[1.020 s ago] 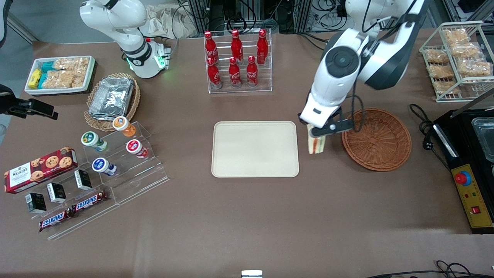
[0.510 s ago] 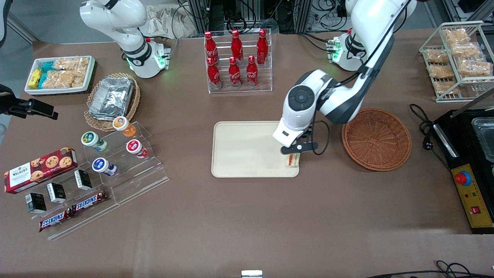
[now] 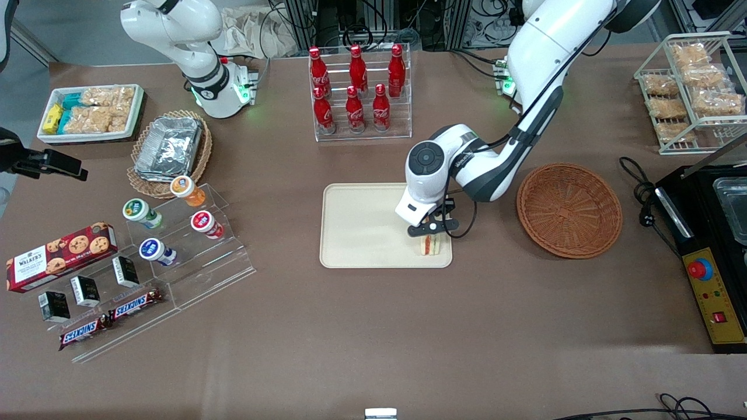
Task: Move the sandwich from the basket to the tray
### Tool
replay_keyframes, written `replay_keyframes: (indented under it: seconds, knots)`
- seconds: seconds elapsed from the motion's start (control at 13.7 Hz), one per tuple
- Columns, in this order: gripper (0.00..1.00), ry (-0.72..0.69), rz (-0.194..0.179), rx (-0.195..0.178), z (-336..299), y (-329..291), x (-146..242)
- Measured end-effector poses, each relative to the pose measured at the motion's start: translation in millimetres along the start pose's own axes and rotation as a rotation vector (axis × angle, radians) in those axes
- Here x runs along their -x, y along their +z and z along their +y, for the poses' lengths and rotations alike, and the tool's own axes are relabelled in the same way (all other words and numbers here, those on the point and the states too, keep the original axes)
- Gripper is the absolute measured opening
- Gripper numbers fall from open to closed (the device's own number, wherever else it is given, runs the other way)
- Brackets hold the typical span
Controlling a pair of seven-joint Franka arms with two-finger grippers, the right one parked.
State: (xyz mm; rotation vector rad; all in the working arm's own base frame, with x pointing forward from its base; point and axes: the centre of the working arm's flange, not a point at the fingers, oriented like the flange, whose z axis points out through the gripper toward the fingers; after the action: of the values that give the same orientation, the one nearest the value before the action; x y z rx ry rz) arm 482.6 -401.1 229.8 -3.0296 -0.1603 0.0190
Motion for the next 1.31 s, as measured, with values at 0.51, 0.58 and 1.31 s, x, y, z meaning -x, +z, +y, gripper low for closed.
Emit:
replay_keyframes:
  seconds: [0.51, 0.58, 1.31]
  knots:
    - [0.76, 0.028, 0.021, -0.021, 1, 8, -1]
    - [0.85, 0.025, 0.024, -0.017, 1, 6, -3]
    - [1.00, -0.151, 0.051, -0.047, -25, -157, -44]
